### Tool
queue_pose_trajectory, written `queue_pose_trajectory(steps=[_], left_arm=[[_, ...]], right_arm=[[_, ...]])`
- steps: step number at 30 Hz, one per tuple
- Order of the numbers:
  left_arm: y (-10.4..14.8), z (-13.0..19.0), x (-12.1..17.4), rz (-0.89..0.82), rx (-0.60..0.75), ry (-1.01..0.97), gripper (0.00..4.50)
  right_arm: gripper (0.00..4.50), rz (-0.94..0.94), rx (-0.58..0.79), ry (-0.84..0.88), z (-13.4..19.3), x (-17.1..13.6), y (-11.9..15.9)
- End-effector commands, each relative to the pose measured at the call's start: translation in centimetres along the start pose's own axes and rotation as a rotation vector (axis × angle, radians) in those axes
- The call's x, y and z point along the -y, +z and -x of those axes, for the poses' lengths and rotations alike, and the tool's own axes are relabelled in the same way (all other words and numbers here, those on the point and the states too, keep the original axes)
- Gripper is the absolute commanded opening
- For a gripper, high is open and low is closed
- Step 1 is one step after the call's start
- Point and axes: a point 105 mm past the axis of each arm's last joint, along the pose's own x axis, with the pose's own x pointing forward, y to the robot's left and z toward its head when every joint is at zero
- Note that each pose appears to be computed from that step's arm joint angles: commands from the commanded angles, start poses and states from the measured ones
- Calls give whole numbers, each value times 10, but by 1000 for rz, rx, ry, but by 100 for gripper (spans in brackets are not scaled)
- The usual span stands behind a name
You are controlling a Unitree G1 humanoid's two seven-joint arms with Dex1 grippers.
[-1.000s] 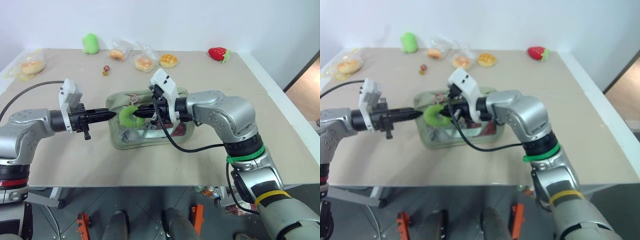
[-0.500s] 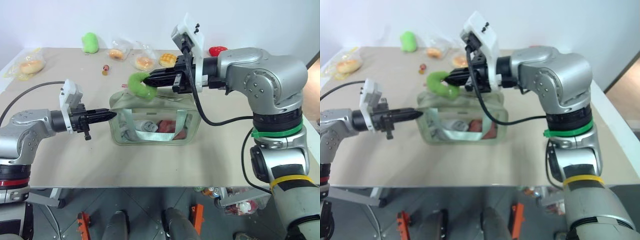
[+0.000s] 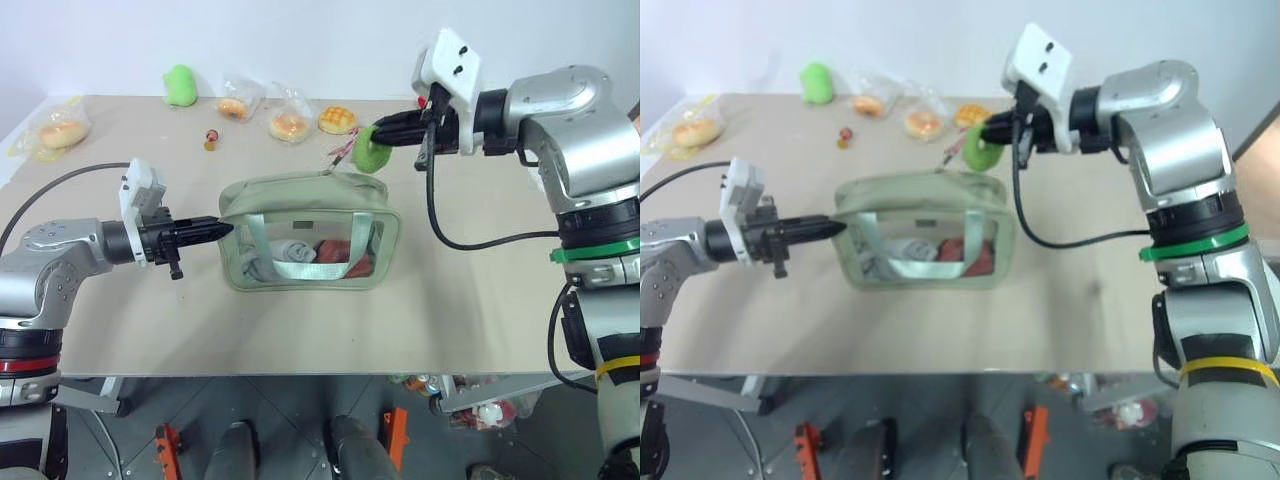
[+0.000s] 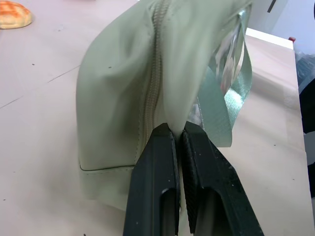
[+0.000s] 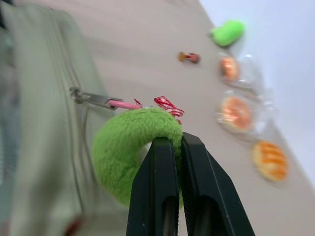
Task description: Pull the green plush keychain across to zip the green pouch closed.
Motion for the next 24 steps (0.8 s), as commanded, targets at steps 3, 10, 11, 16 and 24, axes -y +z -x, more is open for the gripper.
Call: queue_pose_trajectory(steps=[3, 10, 11, 16, 24], left_arm=[[2, -1, -1, -21, -7, -5, 0], [2, 2, 1, -12, -2, -6, 0], [2, 2, 1, -13, -2, -6, 0], [3, 2, 1, -14, -2, -6, 0], [2, 2, 2, -13, -5, -9, 0]], right_arm=[[4, 274, -163, -38, 43, 12, -22], [4, 213, -338, 33, 63, -18, -101], [4, 201, -349, 25, 61, -20, -108], [4, 180, -400, 31, 46, -40, -140], [4, 216, -354, 177, -12, -112, -159]])
